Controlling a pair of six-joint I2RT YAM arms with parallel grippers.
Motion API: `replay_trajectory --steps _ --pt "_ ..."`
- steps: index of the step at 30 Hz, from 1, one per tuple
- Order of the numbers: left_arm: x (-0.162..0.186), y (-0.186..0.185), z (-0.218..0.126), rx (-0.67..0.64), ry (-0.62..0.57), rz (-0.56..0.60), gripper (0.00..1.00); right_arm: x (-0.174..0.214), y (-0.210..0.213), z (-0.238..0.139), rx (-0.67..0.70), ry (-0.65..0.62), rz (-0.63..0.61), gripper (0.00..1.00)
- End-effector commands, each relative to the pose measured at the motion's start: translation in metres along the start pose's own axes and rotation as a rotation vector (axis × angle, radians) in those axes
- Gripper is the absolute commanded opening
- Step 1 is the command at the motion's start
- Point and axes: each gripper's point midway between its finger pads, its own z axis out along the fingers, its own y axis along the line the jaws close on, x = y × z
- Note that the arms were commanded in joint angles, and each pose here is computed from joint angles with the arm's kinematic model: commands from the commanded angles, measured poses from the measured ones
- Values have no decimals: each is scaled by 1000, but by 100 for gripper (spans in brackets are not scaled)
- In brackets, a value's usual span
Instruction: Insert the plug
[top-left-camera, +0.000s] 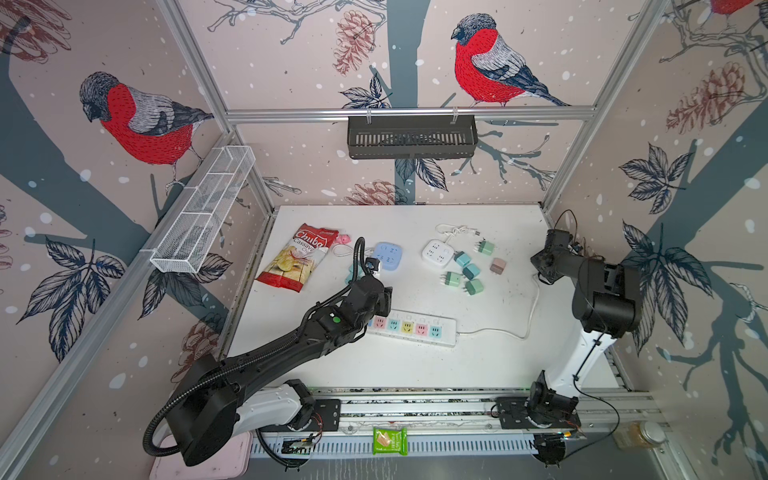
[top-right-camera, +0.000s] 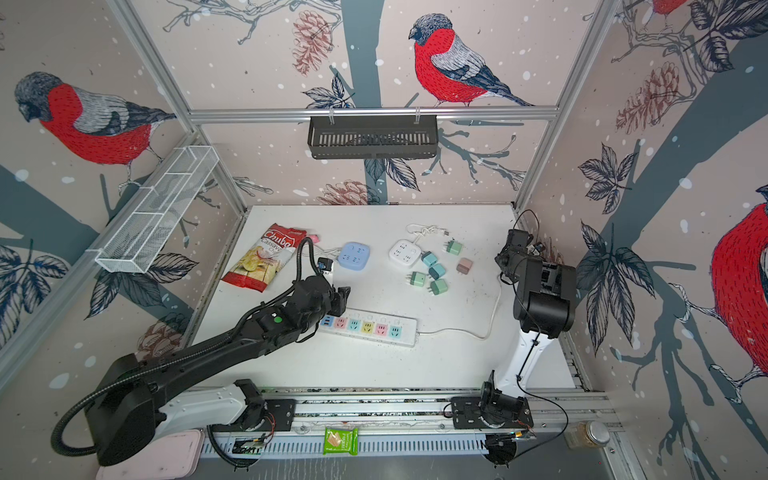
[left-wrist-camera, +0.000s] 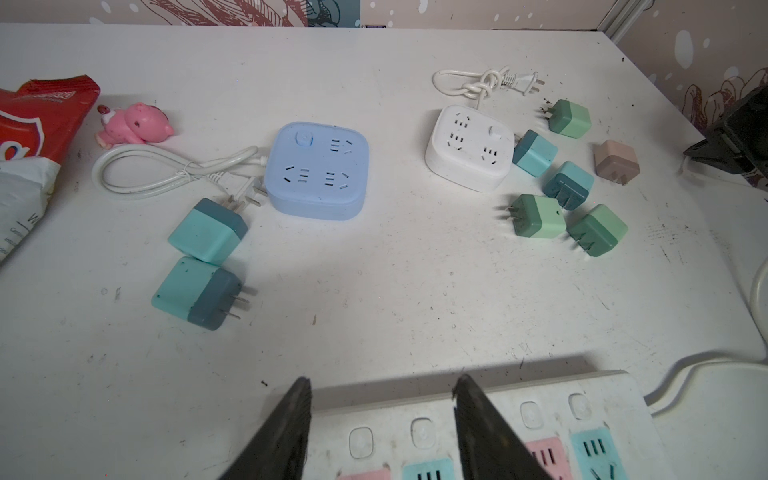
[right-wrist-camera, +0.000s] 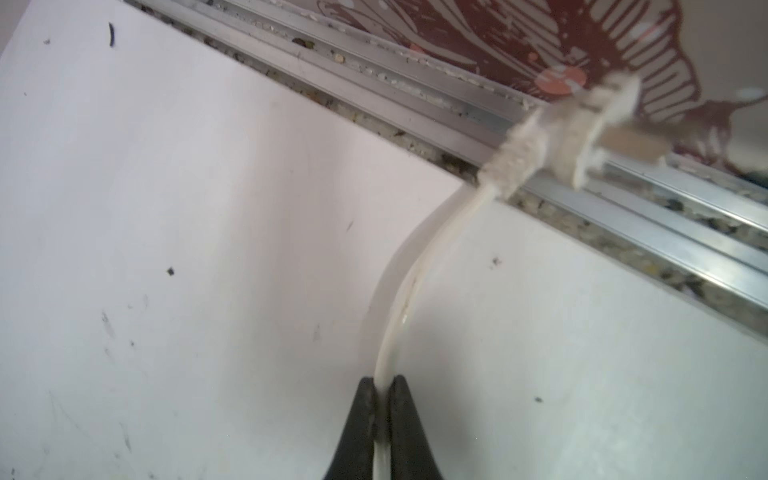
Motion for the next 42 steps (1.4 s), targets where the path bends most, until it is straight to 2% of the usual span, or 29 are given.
replay_trajectory --steps 1,7,11,21,27,29,31,33,37,40,42 --pt "-6 1 -3 -5 -30 -3 57 12 1 -17 32 30 -48 5" --pt "-6 3 -7 -2 -41 -6 57 15 39 -60 -13 -49 -144 4" --pt "-6 4 -10 1 -47 -11 57 34 54 -73 -43 -46 -186 4" --pt "-12 11 -30 4 -95 -53 58 90 23 -98 -82 -5 -242 5" --pt "-14 44 -52 -108 -193 -106 61 115 5 -118 -131 21 -303 21" --pt "-12 60 -62 -167 -232 -124 66 116 4 -127 -168 15 -310 35" --pt "-10 77 -70 -230 -282 -143 74 116 6 -137 -196 14 -322 56" --pt "-3 89 -73 -270 -316 -145 79 113 7 -146 -201 2 -335 65" --pt "7 105 -75 -331 -332 -170 80 108 19 -164 -253 -33 -354 76" --pt "7 104 -76 -322 -341 -165 80 107 42 -172 -333 -37 -379 79" --pt "8 103 -75 -313 -338 -162 80 108 52 -168 -326 -20 -395 79"
